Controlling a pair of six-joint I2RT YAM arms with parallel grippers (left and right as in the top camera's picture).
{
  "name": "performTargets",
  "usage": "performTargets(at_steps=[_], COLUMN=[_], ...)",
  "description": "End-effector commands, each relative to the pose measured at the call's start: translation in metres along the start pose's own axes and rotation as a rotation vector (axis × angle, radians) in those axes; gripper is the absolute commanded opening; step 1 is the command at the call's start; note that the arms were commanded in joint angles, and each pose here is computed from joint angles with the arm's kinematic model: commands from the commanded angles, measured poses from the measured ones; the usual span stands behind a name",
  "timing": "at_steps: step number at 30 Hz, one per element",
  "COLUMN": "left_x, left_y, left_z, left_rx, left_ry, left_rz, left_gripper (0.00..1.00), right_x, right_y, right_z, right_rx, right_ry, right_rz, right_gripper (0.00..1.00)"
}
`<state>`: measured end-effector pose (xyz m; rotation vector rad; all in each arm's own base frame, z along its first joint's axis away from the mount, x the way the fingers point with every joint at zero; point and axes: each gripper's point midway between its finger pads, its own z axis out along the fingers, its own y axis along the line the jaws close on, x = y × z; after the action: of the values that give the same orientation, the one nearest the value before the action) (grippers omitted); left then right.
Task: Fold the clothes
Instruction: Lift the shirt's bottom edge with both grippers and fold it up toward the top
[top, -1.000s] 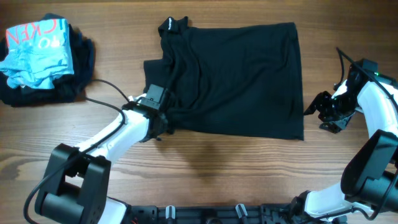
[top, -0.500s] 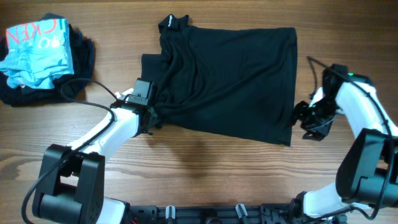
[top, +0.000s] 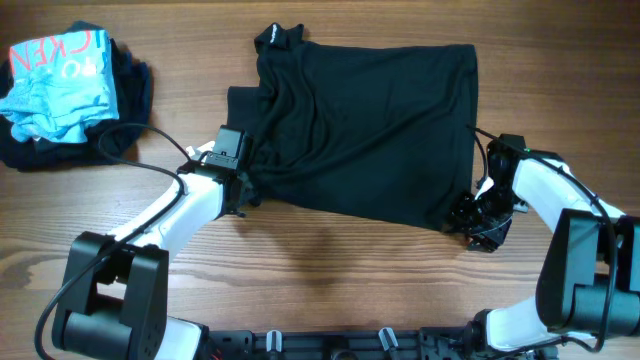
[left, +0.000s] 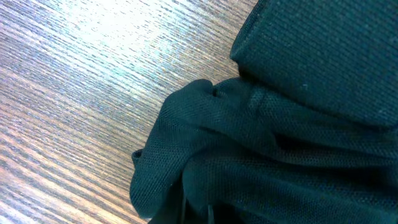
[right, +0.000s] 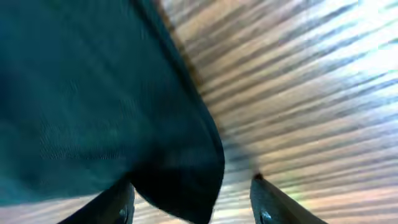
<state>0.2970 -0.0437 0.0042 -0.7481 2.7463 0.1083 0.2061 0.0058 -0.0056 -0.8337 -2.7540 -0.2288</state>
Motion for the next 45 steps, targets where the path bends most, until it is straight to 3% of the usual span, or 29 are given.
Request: performTargets(at_steps=[1, 17, 22, 27, 31, 38, 45], left_x=[-0.001, 0.001, 0.001, 0.001, 0.003, 0.001, -0.014], left_y=[0.007, 0.006, 0.006, 0.006, 0.004, 0.004, 0.003], left_z=[0.004, 0.004, 0.004, 0.004, 0.004, -0.006, -0.051], left_rx=[-0.029, -0.023, -0.023, -0.023, -0.01, -0.008, 0.009], left_ry=[-0.007, 0.002, 0.003, 0.003, 0.016, 0.02, 0.002], left_rz=[0.012, 0.013, 0.013, 0.013, 0.016, 0.07, 0.064], left_gripper=[0.04, 0.04, 0.04, 0.04, 0.04, 0.04, 0.04], right_x=[-0.011, -0.031, -0.033, -0.033, -0.03, -0.026, -0.028], right_y=[0.007, 0.016, 0.017, 0.017, 0.016, 0.022, 0.03], right_z=[0.004, 0.003, 0.002, 0.002, 0.003, -0.006, -0.057], right_rx=[-0.043, -0.083, -0.088, -0.086, -0.082, -0.113, -0.172], right_ry=[-0.063, -0.144, -0.154, -0.155, -0.143, -0.138, -0.258], right_rz=[0.051, 0.057, 0.052, 0.025, 0.024, -0.005, -0.019], right_gripper=[0.59, 0.53, 0.35, 0.24, 0.04, 0.04, 0.04])
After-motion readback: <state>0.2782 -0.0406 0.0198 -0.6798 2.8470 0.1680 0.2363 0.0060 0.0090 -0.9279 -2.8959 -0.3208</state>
